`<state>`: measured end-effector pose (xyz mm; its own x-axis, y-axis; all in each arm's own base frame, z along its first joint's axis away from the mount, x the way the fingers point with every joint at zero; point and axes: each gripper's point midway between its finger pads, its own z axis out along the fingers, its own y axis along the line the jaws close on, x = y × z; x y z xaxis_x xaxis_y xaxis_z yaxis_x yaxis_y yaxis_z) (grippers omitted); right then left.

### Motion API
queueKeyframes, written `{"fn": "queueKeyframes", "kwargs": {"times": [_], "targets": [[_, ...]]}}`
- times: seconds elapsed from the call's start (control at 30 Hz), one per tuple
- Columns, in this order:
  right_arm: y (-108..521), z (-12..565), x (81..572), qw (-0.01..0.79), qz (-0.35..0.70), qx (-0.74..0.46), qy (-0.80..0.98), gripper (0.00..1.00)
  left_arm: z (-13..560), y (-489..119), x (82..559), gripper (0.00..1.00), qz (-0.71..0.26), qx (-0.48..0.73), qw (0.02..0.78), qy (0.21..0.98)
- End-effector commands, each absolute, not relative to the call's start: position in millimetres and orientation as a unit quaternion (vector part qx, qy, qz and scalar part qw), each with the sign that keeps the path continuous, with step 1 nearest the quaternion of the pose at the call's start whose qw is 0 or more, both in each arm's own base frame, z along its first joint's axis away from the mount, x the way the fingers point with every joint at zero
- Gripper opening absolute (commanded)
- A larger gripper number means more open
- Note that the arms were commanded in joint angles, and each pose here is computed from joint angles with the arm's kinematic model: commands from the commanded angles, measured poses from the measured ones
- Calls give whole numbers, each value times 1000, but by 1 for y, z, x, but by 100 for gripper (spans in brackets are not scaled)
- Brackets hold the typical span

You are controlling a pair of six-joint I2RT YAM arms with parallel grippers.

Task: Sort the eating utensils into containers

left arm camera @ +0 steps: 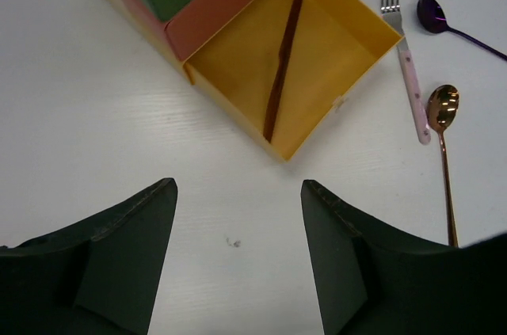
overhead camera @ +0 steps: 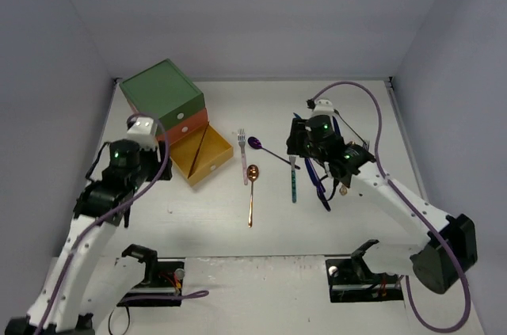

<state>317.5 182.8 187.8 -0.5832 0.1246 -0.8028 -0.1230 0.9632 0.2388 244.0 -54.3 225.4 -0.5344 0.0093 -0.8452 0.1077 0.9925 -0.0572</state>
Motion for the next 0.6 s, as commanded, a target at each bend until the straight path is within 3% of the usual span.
{"fn": "queueKeyframes", "kwargs": {"times": [0.0,0.27,0.57], "targets": [[154,206,302,488,139,-4,862,49,253,-91,299,60,-22,103,510,854],[130,216,282,502,153,-2,851,54,215,-137,365,60,30,144,471,870],[129,214,267,502,169,-16,848,55,159,-139,403,58,87,104,431,892]]}}
